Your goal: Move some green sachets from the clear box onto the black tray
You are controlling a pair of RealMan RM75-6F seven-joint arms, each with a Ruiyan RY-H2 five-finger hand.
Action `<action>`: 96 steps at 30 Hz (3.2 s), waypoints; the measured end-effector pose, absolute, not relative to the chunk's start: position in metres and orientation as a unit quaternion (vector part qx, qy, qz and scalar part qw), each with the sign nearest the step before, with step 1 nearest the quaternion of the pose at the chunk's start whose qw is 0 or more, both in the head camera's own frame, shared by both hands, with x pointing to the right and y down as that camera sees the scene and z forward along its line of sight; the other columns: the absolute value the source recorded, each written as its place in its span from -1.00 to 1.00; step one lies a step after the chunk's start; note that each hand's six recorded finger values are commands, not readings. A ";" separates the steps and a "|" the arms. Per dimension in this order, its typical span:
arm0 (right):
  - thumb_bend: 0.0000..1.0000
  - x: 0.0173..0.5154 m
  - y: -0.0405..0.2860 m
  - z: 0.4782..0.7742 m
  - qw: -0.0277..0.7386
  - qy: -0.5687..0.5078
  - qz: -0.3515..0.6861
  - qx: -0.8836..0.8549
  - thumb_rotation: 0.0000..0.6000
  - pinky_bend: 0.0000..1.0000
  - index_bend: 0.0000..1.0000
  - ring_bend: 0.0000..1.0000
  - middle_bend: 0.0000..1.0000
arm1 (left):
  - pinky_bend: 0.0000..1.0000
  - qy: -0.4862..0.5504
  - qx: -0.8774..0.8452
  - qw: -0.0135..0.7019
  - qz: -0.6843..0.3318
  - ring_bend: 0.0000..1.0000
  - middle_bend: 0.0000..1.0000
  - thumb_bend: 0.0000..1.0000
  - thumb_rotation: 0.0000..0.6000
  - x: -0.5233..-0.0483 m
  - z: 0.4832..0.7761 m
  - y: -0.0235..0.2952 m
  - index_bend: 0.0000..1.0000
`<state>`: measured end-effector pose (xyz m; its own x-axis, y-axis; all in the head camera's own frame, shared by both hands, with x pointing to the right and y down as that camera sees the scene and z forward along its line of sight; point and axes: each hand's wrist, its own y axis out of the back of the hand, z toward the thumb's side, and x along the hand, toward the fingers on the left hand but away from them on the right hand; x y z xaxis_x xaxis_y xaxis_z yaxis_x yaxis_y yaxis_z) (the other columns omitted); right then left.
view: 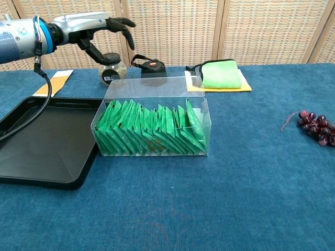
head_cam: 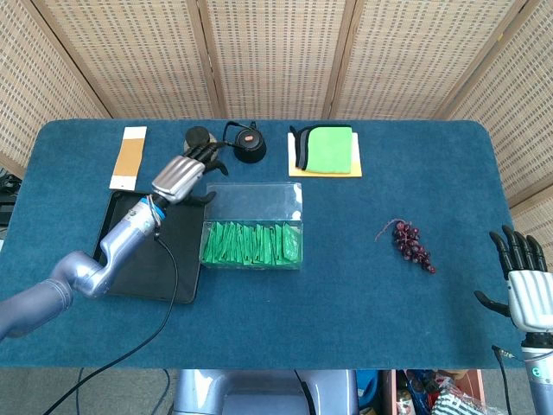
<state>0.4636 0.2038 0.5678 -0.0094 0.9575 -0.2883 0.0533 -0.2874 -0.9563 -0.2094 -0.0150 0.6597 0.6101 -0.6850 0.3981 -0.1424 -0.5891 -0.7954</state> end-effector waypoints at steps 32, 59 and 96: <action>-1.00 0.470 0.204 0.565 0.394 -0.443 0.570 -0.569 1.00 -1.00 -1.00 -1.00 -1.00 | -0.95 0.075 -0.767 0.567 -0.291 -1.00 -1.00 -0.53 1.00 -0.142 0.679 0.048 -0.24; -1.00 0.476 0.203 0.564 0.384 -0.448 0.572 -0.569 1.00 -1.00 -1.00 -1.00 -1.00 | -0.95 0.040 -0.760 0.571 -0.306 -1.00 -1.00 -0.52 1.00 -0.114 0.715 0.068 -0.21; -1.00 0.475 0.203 0.564 0.379 -0.449 0.569 -0.575 1.00 -1.00 -1.00 -1.00 -1.00 | -0.95 0.042 -0.764 0.568 -0.302 -1.00 -1.00 -0.11 1.00 -0.102 0.721 0.074 0.42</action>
<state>0.4750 0.2028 0.5644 -0.0511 0.9481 -0.3139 0.0843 -0.3091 -0.9473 -0.1020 0.0739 0.7213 0.8138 -0.4075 0.4142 0.2797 -0.3501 -0.8940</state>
